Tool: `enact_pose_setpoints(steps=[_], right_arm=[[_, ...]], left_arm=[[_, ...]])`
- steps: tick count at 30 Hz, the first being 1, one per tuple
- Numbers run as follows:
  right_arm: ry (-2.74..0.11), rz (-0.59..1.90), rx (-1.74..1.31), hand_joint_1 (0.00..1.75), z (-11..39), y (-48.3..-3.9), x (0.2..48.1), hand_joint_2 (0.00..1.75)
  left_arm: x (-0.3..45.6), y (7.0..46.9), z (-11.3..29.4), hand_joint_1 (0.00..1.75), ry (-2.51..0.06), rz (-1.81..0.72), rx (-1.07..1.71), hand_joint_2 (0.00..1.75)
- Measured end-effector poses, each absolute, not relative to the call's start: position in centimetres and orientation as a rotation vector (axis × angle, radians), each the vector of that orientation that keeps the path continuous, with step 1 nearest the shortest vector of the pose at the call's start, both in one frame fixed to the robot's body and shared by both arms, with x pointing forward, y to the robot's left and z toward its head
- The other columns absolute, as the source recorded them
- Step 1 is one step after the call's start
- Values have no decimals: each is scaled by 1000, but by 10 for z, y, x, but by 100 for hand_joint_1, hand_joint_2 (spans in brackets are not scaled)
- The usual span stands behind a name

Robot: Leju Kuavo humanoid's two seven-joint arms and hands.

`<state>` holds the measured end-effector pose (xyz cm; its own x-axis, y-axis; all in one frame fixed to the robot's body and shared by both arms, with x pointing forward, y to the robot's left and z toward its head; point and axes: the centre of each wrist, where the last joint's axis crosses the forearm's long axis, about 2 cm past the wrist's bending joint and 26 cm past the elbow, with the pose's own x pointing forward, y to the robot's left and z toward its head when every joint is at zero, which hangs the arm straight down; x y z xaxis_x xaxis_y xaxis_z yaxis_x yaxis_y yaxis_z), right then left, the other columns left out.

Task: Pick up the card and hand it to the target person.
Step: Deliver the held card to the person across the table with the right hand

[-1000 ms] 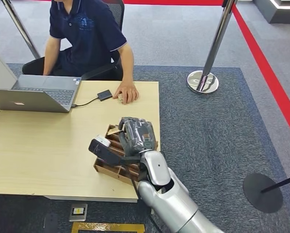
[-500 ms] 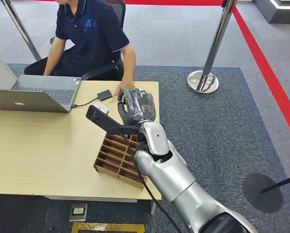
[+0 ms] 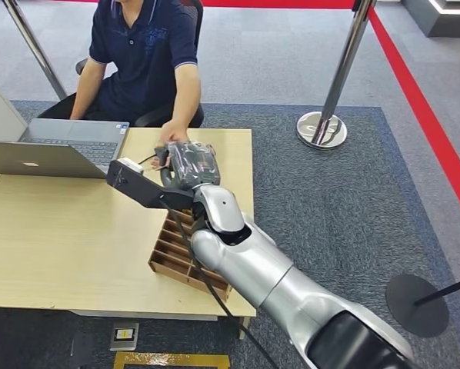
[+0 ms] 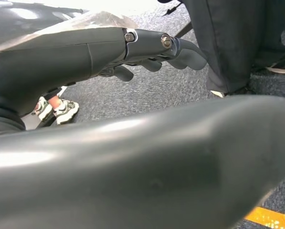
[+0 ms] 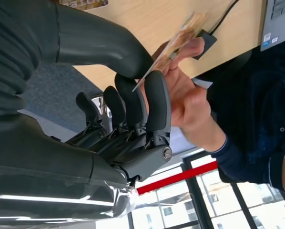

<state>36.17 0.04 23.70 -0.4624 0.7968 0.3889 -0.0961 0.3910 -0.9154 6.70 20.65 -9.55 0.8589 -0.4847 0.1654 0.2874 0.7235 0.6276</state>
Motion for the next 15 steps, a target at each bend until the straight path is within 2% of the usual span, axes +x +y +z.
enact_pose_setpoints(steps=[4, 9, 10, 13, 14, 15], right_arm=[[-1684, 1241, -617, 139, 234, 3, 362, 175], [-1649, 1292, -641, 130, 226, 7, 358, 175], [-1643, 1302, -646, 124, 225, 7, 358, 175], [-1628, 1325, -656, 127, 222, 7, 357, 175], [-1622, 1331, -656, 110, 221, 7, 357, 175], [-1617, 1336, -655, 76, 220, 7, 357, 175]], left_arm=[[67, 206, -95, 0, -326, -430, 632, 0], [68, 207, -95, 0, -316, -423, 634, 0], [68, 207, -95, 0, -314, -421, 634, 0], [70, 206, -95, 0, -298, -413, 637, 0], [72, 206, -95, 0, -287, -408, 637, 0], [75, 206, -94, 0, -277, -403, 638, 0]])
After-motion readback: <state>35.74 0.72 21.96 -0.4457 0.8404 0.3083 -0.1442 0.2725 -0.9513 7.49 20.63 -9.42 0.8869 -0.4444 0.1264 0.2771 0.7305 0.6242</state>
